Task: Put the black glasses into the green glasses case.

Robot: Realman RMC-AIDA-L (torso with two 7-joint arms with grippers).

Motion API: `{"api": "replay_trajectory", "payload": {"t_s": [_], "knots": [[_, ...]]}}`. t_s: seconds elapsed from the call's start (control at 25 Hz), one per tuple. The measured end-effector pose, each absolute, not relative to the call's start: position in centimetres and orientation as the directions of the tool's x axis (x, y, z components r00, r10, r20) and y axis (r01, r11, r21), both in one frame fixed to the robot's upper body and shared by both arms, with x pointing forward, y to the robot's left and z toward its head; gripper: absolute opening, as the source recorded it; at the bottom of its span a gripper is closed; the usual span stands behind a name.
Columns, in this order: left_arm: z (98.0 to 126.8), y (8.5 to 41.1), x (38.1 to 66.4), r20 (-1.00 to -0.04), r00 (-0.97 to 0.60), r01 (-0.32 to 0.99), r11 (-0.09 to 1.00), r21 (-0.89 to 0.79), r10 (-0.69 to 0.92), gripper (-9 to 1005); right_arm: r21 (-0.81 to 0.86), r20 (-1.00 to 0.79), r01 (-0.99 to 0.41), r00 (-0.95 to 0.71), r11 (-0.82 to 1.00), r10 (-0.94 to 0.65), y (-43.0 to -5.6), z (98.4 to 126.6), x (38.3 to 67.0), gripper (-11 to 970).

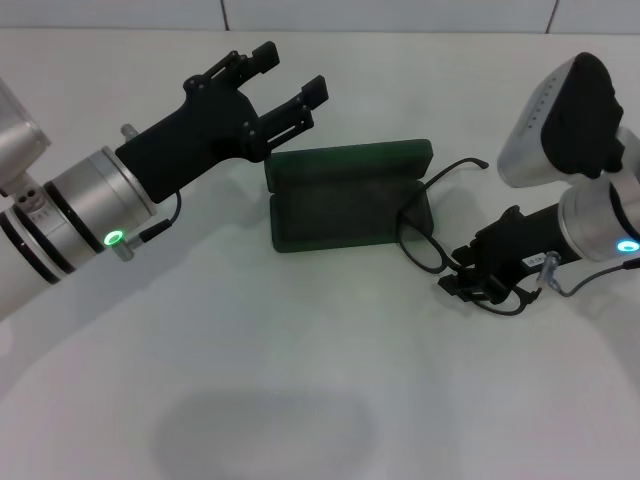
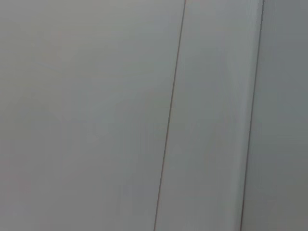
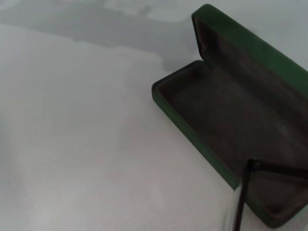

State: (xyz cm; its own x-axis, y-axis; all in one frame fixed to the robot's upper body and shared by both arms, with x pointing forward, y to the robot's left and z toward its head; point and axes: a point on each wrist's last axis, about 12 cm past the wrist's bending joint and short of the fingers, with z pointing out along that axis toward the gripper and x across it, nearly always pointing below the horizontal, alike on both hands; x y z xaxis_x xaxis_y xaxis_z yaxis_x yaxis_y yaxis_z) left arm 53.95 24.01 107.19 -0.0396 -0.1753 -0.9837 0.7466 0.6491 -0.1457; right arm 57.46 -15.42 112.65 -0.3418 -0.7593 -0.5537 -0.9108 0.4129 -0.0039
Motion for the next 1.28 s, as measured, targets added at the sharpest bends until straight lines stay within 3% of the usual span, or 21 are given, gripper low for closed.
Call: {"api": "replay_trajectory", "payload": {"t_s": [0.24, 0.8, 1.0, 1.28], "knots": [[107.1, 24.1, 53.8, -0.984, -0.04, 0.746, 0.65, -0.144, -0.171, 785, -0.02, -0.554, -0.92, -0.316, 0.392, -0.77, -14.7, 112.5, 57.3, 405], [106.8, 24.3, 53.4, -0.983, -0.048, 0.742, 0.652, -0.154, -0.178, 785, -0.012, -0.547, -0.923, -0.317, 0.386, -0.775, -14.7, 112.7, 57.1, 223], [107.0, 24.8, 53.5, -0.972, -0.07, 0.72, 0.663, -0.205, -0.225, 785, -0.024, -0.556, -0.924, -0.304, 0.381, -0.773, -15.2, 113.4, 56.7, 118], [107.5, 24.9, 53.3, -0.963, -0.099, 0.752, 0.615, -0.237, -0.249, 784, -0.059, -0.636, -0.913, -0.276, 0.403, -0.721, -18.2, 115.5, 55.7, 118]]}}
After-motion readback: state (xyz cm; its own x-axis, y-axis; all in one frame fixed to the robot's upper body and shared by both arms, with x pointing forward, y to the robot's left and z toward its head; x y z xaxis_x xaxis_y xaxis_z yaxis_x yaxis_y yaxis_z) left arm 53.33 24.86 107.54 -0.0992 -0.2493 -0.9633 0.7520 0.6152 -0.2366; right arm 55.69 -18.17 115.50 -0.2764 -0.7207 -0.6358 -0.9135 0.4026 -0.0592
